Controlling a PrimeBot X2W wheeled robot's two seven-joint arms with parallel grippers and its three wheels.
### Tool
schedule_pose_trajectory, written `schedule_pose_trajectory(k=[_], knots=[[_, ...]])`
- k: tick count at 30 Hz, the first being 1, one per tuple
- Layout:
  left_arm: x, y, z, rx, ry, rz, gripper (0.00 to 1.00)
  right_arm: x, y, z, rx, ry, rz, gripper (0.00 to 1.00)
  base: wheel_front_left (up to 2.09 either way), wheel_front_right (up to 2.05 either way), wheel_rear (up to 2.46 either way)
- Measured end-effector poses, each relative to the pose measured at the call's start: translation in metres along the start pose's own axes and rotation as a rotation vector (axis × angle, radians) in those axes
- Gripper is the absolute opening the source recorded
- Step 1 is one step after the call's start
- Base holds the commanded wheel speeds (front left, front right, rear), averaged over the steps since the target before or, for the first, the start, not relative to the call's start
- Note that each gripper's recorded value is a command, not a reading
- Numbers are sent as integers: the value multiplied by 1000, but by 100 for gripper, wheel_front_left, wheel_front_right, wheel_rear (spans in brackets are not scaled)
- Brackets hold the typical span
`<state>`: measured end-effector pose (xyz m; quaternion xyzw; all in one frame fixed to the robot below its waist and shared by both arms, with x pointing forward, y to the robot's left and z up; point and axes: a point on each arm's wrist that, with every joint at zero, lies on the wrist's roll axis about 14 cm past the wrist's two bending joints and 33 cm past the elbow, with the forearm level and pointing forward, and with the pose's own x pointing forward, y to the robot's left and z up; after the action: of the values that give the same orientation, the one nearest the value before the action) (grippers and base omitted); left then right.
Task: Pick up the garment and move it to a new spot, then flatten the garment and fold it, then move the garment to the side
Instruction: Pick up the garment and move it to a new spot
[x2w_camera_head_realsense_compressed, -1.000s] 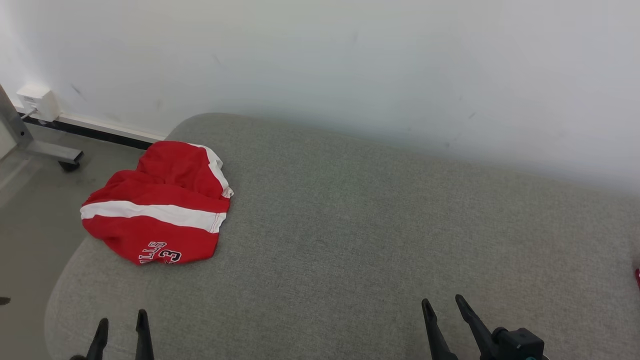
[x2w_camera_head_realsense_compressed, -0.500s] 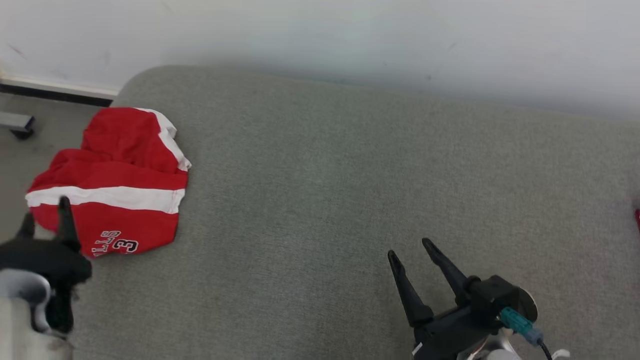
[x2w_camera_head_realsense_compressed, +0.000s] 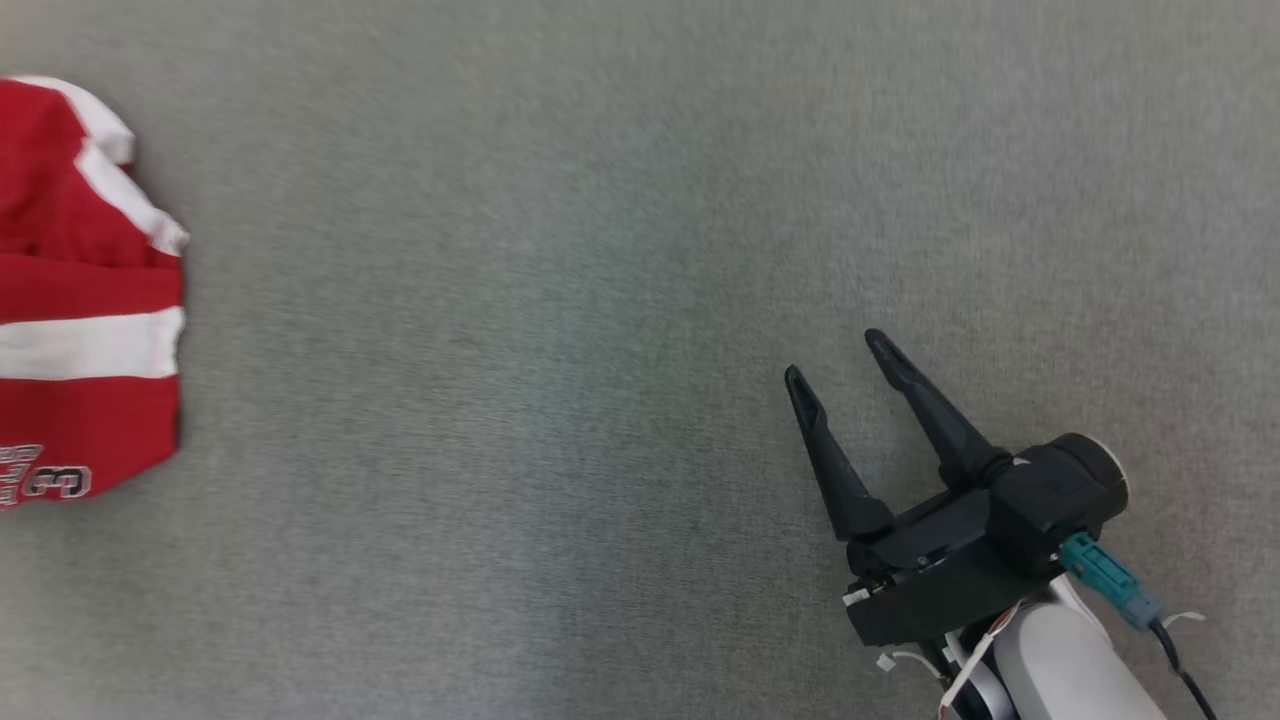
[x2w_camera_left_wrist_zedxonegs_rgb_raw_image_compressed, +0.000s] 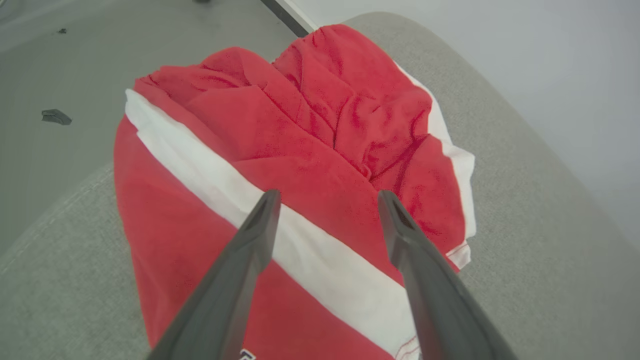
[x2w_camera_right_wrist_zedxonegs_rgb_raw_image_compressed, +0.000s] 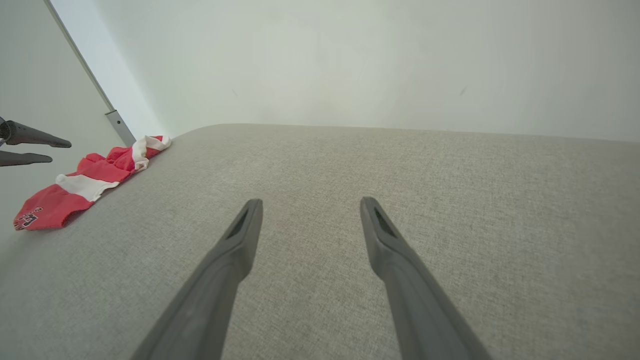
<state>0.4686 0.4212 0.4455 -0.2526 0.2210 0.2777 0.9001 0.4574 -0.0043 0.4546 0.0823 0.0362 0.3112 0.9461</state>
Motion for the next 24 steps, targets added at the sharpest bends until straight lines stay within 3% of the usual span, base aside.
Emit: schedule_pose_trajectory(k=[9,10,11,12,24], knots=[[54,11,-66,-26,237,130,100,-10,-42,-46,32,92,-99,100,0,0,0],[56,12,-71,-20,256,136,80,-12,-45,-48,34,96,-108,100,0,0,0],[59,12,-75,-14,271,139,21,-14,-48,-50,35,101,-117,100,0,0,0],[61,11,-78,-11,278,135,0,-15,-50,-52,36,105,-126,100,0,0,0],[50,1,-62,21,219,15,0,-22,-42,-44,54,84,-134,100,0,0,0]])
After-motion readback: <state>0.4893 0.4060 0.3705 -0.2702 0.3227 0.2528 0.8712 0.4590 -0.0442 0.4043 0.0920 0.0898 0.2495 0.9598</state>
